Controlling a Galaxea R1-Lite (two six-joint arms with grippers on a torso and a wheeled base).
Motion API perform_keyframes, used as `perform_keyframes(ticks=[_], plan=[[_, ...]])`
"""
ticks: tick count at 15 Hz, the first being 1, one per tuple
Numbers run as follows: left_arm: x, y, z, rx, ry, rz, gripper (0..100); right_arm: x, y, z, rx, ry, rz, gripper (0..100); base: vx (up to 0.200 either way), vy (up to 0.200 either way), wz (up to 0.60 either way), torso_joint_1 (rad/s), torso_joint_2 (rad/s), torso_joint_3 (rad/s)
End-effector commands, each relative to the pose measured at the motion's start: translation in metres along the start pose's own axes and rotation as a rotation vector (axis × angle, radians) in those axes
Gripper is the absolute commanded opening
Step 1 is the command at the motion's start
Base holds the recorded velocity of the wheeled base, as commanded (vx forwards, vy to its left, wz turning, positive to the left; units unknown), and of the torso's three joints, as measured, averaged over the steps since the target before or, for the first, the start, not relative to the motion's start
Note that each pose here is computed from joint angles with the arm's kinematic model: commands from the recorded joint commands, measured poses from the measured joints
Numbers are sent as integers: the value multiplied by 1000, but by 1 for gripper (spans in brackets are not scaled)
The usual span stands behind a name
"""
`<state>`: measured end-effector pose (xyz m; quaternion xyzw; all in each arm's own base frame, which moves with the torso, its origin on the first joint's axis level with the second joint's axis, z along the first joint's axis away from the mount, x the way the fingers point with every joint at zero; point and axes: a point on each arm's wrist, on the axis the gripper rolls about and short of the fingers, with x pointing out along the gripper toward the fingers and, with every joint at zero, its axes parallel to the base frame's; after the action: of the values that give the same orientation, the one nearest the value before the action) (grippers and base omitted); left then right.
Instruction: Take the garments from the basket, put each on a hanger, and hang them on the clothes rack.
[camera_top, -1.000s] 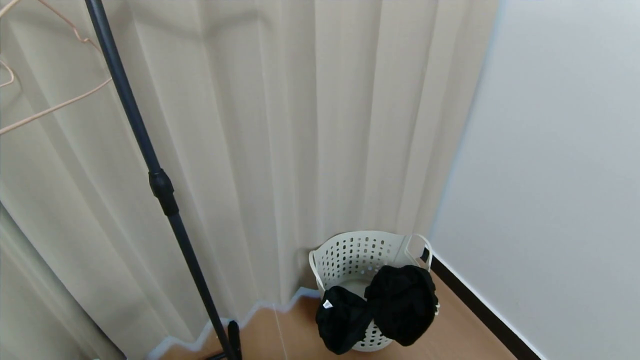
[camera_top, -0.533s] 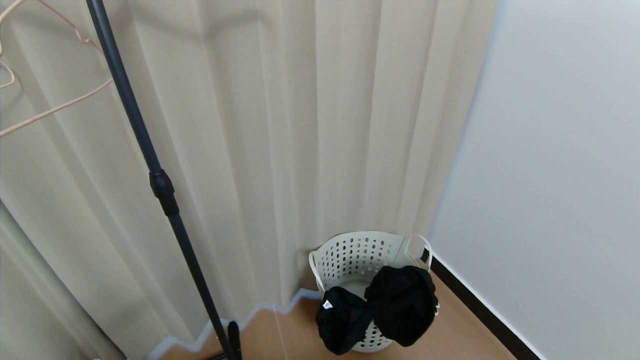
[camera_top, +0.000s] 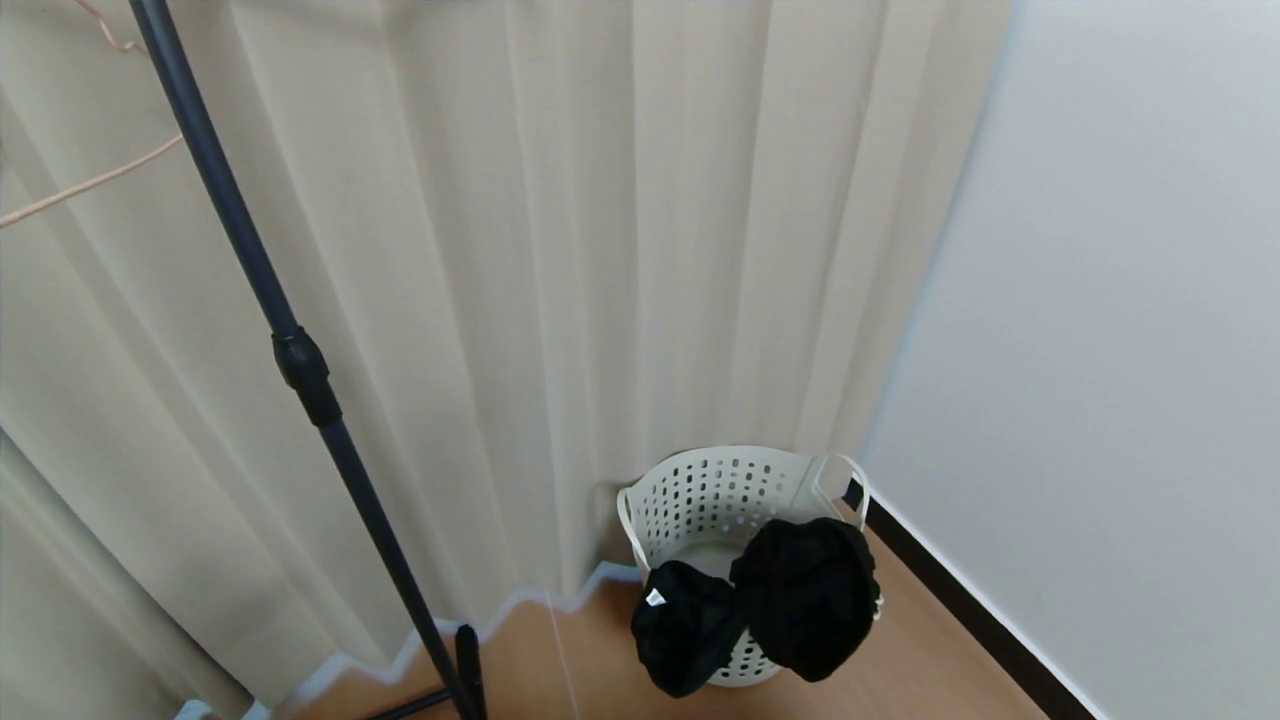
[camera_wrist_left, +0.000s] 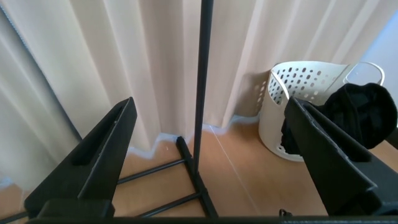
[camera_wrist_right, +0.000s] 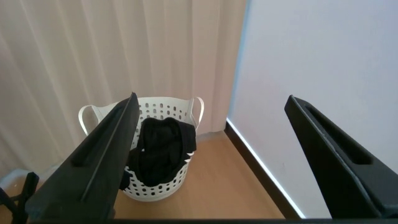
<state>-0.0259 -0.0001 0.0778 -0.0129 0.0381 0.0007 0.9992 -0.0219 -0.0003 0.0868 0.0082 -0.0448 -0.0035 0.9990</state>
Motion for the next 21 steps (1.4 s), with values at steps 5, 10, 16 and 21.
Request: perform_keyframes(ticks=[5, 10, 16, 21], plan=[[0, 0, 0, 0, 1, -2, 100, 0, 0, 0, -2, -2, 2, 100, 0, 0, 0, 2, 0, -195], [0, 0, 0, 0, 1, -2, 100, 0, 0, 0, 0, -4, -1, 100, 0, 0, 0, 4, 6, -201], [0, 0, 0, 0, 1, -2, 100, 0, 0, 0, 1, -7, -4, 100, 0, 0, 0, 3, 3, -198], [0, 0, 0, 0, 1, -2, 100, 0, 0, 0, -6, -6, -1, 100, 0, 0, 0, 3, -1, -198]])
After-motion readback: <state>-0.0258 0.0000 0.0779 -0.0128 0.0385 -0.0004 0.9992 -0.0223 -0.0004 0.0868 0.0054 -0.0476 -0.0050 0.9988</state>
